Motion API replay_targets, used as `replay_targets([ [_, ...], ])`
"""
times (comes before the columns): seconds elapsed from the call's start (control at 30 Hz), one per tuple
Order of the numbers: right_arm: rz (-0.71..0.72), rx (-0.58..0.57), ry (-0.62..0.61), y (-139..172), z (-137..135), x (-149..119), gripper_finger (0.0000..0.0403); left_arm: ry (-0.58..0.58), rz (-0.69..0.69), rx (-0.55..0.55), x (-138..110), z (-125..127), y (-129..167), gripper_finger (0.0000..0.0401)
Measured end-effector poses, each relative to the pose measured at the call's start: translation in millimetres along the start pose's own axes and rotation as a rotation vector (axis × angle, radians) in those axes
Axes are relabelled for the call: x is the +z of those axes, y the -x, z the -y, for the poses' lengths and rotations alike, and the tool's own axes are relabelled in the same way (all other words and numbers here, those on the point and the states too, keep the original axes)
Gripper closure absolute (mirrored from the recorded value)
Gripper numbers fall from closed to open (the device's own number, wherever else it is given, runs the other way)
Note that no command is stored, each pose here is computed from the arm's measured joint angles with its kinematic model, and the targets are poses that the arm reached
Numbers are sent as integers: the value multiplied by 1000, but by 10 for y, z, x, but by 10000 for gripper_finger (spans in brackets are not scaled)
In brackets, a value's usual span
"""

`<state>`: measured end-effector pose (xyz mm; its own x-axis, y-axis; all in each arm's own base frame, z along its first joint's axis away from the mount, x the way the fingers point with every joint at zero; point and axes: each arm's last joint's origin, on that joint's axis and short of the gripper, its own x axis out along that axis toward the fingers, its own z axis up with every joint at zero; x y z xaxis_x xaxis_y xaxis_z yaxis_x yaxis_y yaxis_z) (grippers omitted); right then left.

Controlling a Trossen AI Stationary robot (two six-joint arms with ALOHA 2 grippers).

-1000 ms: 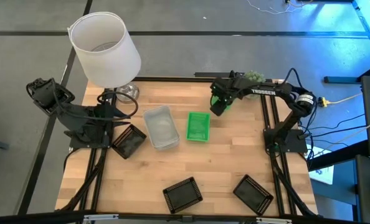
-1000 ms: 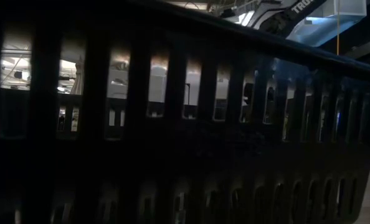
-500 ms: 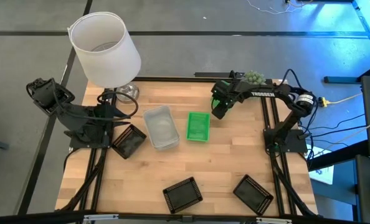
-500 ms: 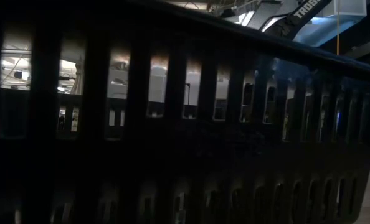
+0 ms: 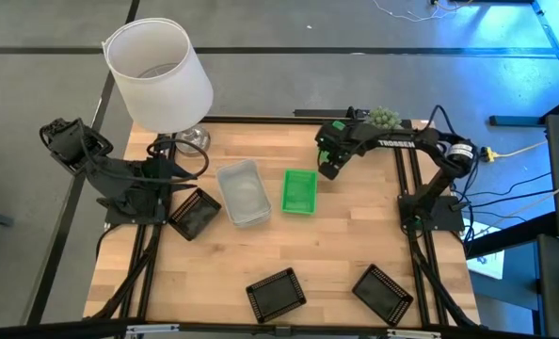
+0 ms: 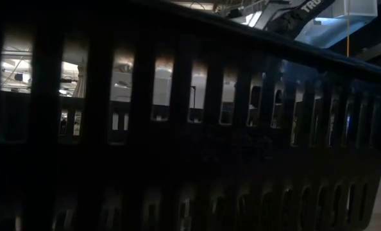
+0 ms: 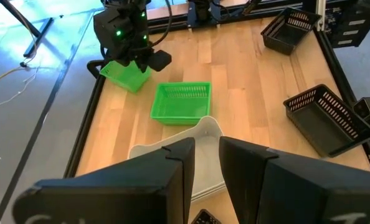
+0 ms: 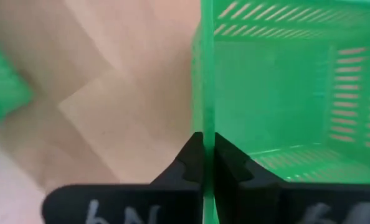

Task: Stack baskets by color
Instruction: Stack the top green bin into the bottom green bin

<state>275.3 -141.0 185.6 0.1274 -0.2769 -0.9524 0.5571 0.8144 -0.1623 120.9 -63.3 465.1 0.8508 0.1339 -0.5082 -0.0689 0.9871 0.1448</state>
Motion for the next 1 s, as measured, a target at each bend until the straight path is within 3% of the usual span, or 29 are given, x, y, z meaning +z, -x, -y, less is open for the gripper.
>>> replay_targets([
  [0.33, 63, -51, 118, 575, -417, 201, 397, -11, -15, 4, -17, -5, 0, 335],
  [0.6, 200, 30, 211, 1180, -920, 258, 397, -18, -7, 34, -15, -14, 0, 335],
  [0.8, 311, 131, 349, 1585, -1426, 84, 399, -19, 12, 99, -9, -33, 2, 335],
  [1.0, 339, 194, 495, 1750, -1845, -248, 399, -11, 28, 149, -5, -46, 4, 335],
])
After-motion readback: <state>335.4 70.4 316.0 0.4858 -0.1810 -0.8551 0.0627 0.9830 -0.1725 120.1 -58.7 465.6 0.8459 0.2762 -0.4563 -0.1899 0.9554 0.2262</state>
